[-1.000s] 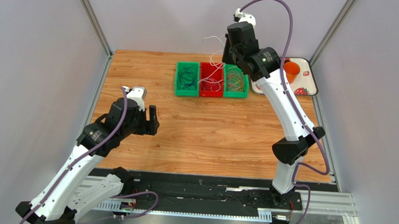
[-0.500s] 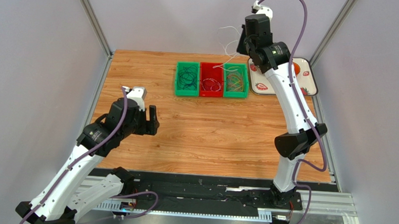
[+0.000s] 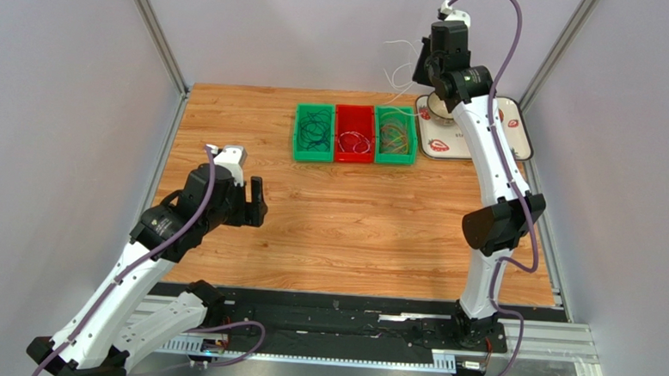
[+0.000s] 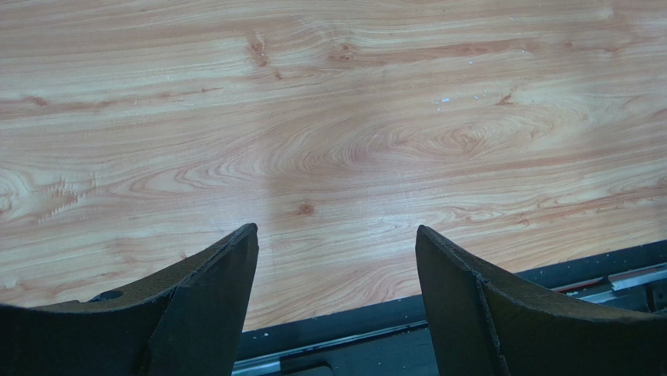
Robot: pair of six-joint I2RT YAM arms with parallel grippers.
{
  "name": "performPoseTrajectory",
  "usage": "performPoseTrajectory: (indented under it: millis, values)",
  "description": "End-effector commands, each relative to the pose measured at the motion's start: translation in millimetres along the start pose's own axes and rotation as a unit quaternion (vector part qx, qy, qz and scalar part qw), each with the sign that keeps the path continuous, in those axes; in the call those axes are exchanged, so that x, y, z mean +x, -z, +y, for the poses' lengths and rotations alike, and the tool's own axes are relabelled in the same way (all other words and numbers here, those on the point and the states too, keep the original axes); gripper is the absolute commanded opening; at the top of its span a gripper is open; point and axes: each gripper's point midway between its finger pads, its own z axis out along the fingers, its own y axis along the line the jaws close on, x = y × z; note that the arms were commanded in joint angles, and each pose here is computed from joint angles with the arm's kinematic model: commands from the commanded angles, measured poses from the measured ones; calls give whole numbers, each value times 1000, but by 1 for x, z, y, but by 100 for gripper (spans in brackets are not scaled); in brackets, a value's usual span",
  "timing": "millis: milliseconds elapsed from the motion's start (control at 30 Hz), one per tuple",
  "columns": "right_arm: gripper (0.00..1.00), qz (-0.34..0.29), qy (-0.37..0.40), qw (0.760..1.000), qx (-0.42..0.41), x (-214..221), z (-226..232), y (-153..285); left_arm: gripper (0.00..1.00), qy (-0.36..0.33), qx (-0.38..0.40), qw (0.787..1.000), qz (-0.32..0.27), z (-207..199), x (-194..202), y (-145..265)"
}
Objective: Untangle the cables
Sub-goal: Place the cable in the bin.
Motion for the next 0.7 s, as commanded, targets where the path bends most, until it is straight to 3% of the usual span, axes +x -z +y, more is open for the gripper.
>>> performPoseTrajectory:
  millis: [0,200,667]
  values:
    - [0,-4,8,1000,-19,2,1,-22,82,-2,-6,1000,-11,2,-5,-3]
    - [0,13,1,999,-32,14,-2,-43,82,-2,-9,1000,-8,3,-5,-4]
    - [0,90,-19,995,45,77,-67,-66,82,-4,-9,1000,-4,2,-4,-6]
